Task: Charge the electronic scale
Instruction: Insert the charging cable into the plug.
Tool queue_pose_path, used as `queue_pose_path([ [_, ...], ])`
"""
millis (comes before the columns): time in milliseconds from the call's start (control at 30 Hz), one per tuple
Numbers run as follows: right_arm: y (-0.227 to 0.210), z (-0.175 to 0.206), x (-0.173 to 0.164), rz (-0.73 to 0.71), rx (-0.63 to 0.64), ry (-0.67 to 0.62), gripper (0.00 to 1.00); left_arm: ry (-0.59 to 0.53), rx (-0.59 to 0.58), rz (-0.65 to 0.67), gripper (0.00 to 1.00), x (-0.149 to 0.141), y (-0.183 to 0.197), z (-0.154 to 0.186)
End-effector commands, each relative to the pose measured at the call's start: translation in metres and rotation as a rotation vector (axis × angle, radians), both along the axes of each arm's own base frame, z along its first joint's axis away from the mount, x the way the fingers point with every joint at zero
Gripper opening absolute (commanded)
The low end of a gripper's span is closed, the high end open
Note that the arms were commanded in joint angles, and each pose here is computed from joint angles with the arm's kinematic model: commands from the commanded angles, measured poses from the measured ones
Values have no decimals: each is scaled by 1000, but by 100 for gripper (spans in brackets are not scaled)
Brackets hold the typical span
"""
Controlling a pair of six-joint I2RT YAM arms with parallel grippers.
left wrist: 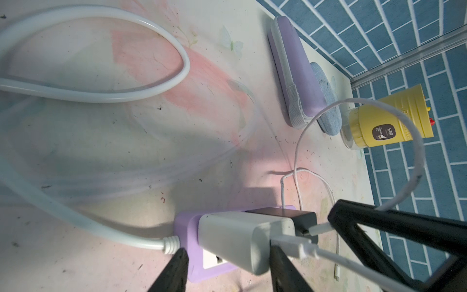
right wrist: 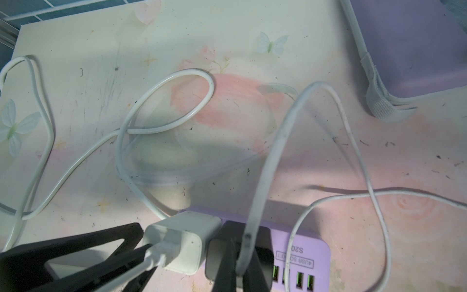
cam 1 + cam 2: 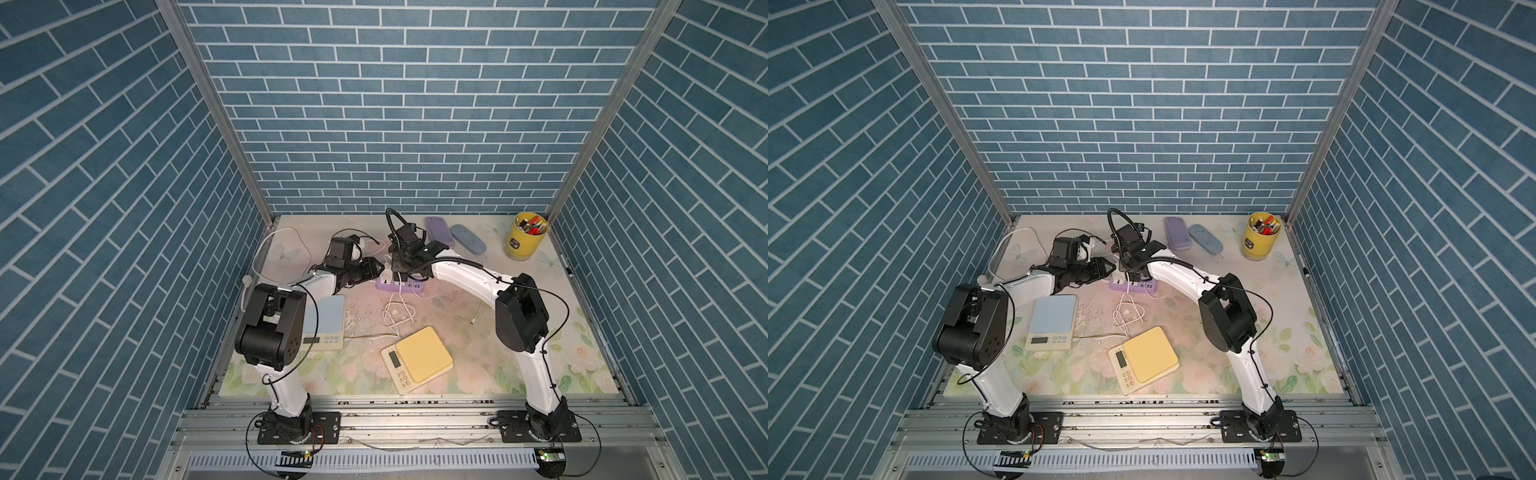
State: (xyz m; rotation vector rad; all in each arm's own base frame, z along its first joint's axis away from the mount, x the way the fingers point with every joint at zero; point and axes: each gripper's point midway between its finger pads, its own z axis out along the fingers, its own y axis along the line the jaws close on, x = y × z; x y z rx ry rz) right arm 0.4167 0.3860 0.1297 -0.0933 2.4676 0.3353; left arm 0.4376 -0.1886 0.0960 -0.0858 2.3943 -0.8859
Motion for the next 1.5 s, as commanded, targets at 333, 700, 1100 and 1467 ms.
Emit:
queue_pose_path([
  [333, -6, -23, 1, -43, -48, -13, 0, 41, 5, -30, 54, -11, -8, -13],
  [700, -8, -24, -1, -19, -94, -60, 0, 61, 14, -41, 54, -18, -11, -20],
  [1100, -4, -44, -26, 54, -119, -52, 0, 82, 24, -40, 54, -23, -10, -23],
  [1467, -6, -51, -36, 119, -133, -88, 0, 91, 19, -45, 54, -24, -11, -24],
])
